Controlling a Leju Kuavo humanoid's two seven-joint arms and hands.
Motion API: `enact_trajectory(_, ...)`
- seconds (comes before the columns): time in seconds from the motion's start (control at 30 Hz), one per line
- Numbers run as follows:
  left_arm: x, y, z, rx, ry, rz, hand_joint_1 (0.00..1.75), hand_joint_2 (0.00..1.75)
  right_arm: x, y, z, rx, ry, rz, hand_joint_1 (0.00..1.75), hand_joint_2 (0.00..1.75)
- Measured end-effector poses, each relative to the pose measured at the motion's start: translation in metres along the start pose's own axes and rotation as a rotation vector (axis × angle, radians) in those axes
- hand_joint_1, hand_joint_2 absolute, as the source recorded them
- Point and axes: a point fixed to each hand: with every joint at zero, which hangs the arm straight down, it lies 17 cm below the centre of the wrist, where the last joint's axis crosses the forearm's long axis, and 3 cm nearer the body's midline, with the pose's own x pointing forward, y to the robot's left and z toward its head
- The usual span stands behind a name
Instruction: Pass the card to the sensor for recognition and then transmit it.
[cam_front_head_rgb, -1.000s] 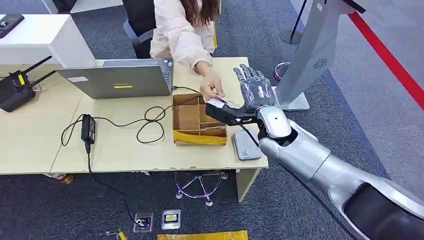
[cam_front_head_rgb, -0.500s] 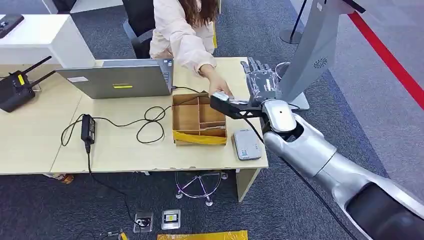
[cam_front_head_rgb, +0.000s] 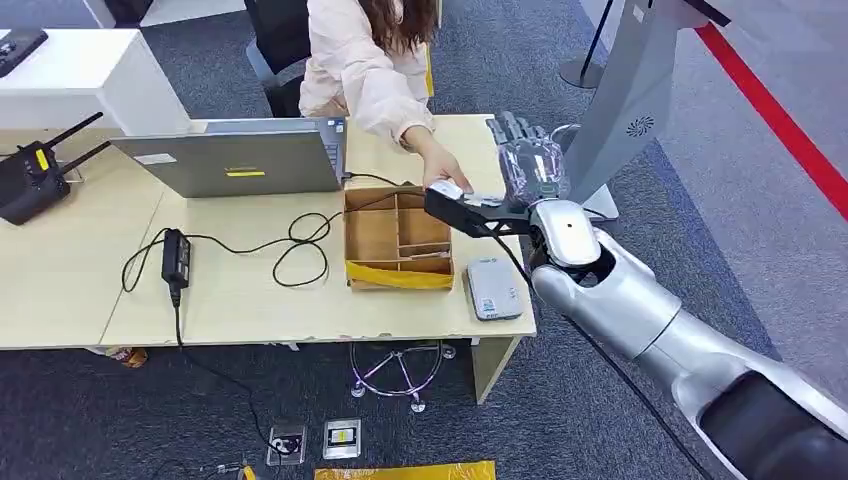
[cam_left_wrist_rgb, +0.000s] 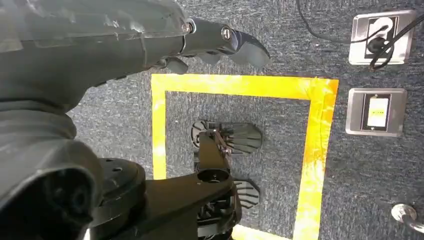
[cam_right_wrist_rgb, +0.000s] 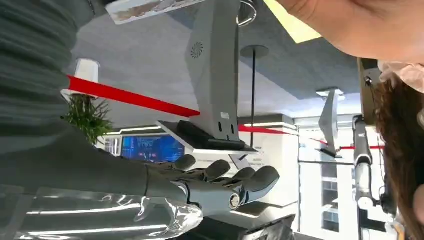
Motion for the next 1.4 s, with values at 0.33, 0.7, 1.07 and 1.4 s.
enact_trajectory(0.33,-0.001,0.001,0.0,0.005,-0.001,-0.007,0.0,0.0,0.0,0.004,0.007,0.015,0.01,-0.028,1.75,1.75)
enact_trajectory(0.7,-0.001,0.001,0.0,0.005,0.0,-0.009,0.0,0.0,-0.001,0.008,0.008,0.05,0.013,-0.037,1.75,1.75)
enact_trajectory(1.07,-0.002,0.001,0.0,0.006,-0.001,-0.015,0.0,0.0,0.001,0.011,0.009,0.065,0.006,-0.05,1.75,1.75)
enact_trajectory(1.4,-0.005,0.001,0.001,0.005,0.002,-0.019,0.0,0.0,0.004,0.013,0.009,0.075,-0.01,-0.069,1.75,1.75)
